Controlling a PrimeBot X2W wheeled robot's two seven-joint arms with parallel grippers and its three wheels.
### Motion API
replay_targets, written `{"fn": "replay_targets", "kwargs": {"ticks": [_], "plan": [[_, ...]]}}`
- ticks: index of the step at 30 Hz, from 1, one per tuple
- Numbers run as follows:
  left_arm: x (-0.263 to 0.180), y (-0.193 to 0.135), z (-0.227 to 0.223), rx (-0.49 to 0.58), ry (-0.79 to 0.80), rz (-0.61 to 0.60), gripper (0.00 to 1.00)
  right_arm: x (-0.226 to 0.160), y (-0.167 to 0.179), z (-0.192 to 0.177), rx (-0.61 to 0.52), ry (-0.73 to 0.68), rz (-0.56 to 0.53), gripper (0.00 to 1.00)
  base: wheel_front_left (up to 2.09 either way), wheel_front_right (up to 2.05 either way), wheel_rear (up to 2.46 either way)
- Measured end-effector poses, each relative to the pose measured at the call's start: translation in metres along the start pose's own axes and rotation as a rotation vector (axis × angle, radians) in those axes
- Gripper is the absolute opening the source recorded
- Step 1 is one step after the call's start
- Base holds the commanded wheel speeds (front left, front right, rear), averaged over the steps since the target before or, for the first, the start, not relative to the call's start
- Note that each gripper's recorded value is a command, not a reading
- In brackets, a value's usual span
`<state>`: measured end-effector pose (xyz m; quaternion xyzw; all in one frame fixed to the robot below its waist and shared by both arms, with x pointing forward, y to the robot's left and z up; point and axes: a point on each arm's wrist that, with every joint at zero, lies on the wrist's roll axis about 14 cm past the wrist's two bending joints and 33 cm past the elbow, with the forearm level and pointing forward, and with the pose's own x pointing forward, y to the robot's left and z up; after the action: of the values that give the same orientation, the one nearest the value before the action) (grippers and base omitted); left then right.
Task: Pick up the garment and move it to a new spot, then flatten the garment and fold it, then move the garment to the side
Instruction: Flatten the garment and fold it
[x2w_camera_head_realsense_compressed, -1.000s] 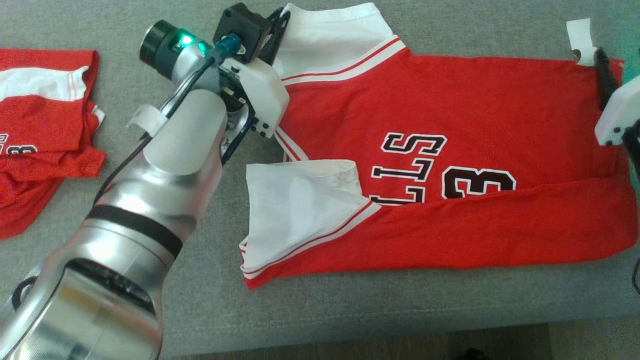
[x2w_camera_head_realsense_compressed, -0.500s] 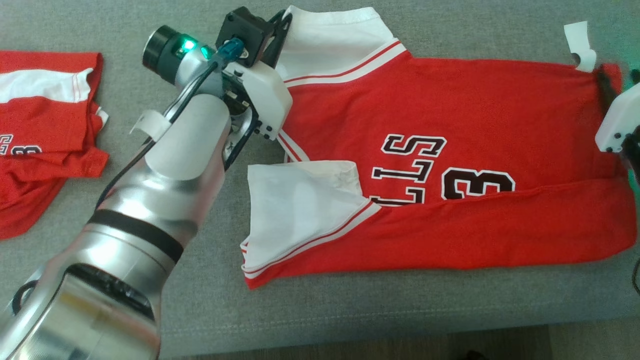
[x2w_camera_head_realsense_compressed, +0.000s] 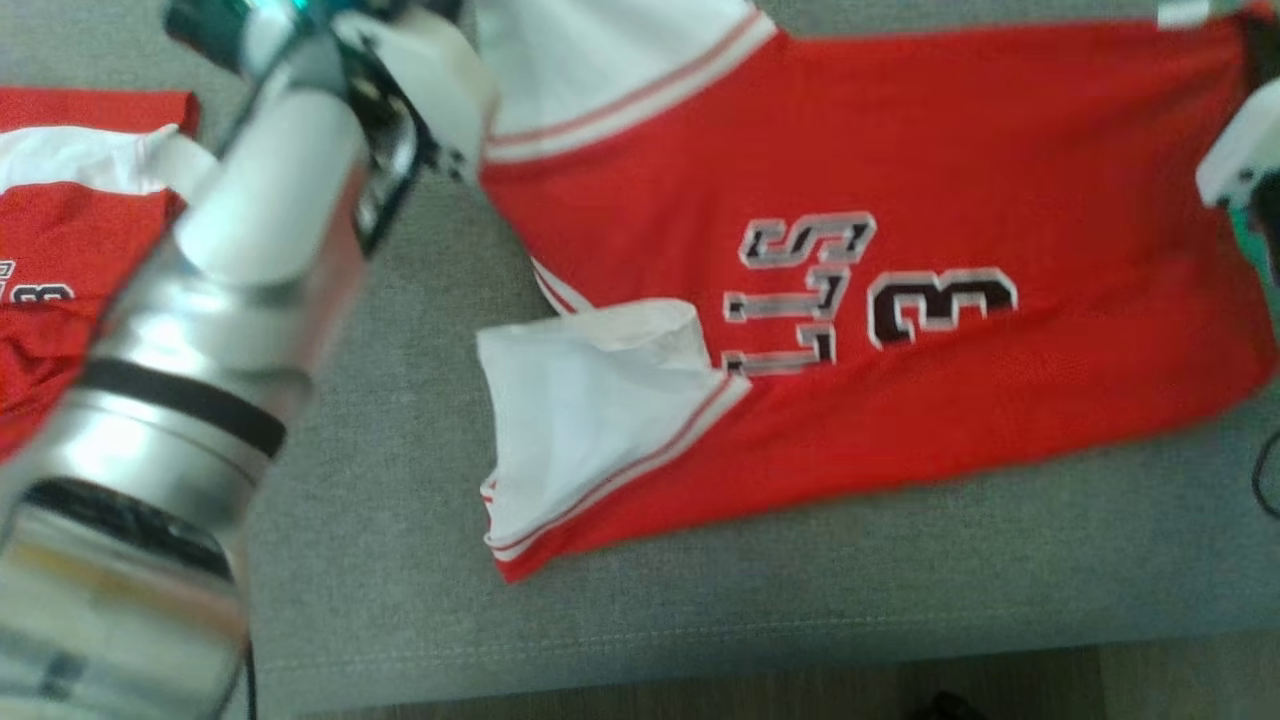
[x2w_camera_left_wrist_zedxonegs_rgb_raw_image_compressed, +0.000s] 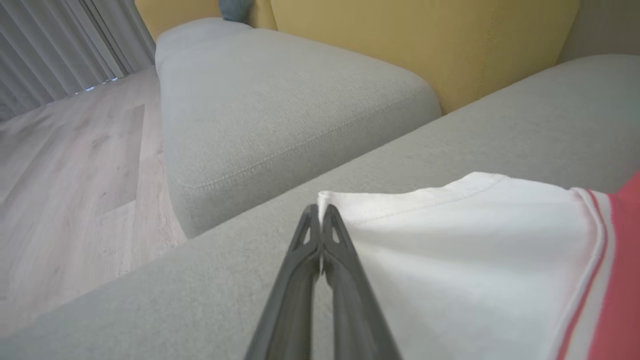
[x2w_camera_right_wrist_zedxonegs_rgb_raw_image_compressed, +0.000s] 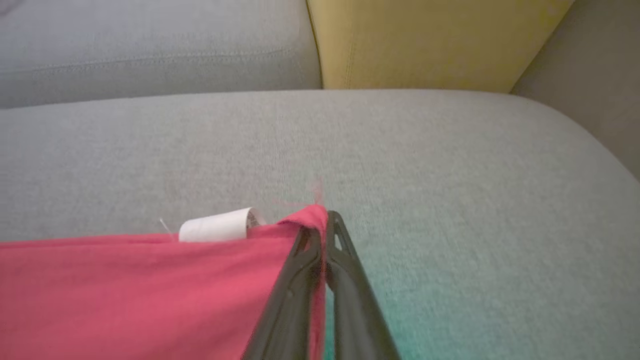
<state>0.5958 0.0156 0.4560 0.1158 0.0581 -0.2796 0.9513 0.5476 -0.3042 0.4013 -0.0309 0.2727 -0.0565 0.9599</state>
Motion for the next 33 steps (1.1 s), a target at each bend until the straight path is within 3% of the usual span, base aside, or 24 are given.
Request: {"fn": "replay_targets", "kwargs": {"ticks": [11, 20, 25, 33], "plan": [[0.020, 0.028, 0.023, 0.055, -0.035, 0.012, 0.00, 0.013, 0.015, 0.060, 0.024, -0.188, 0.013, 0.00, 0.00, 0.00, 0.00], [0.003, 0.018, 0.027, 0.059, -0.051, 0.000, 0.00, 0.006, 0.024, 0.044, 0.084, -0.189, 0.027, 0.00, 0.00, 0.00, 0.00], [-0.023, -0.001, 0.019, 0.072, -0.040, -0.035, 0.00, -0.009, 0.021, 0.018, 0.164, -0.146, 0.020, 0.00, 0.00, 0.00, 0.00], [-0.078, -0.030, 0.011, 0.160, -0.029, -0.103, 0.00, -0.036, 0.022, 0.006, 0.235, -0.093, 0.040, 0.00, 0.00, 0.00, 0.00]]}}
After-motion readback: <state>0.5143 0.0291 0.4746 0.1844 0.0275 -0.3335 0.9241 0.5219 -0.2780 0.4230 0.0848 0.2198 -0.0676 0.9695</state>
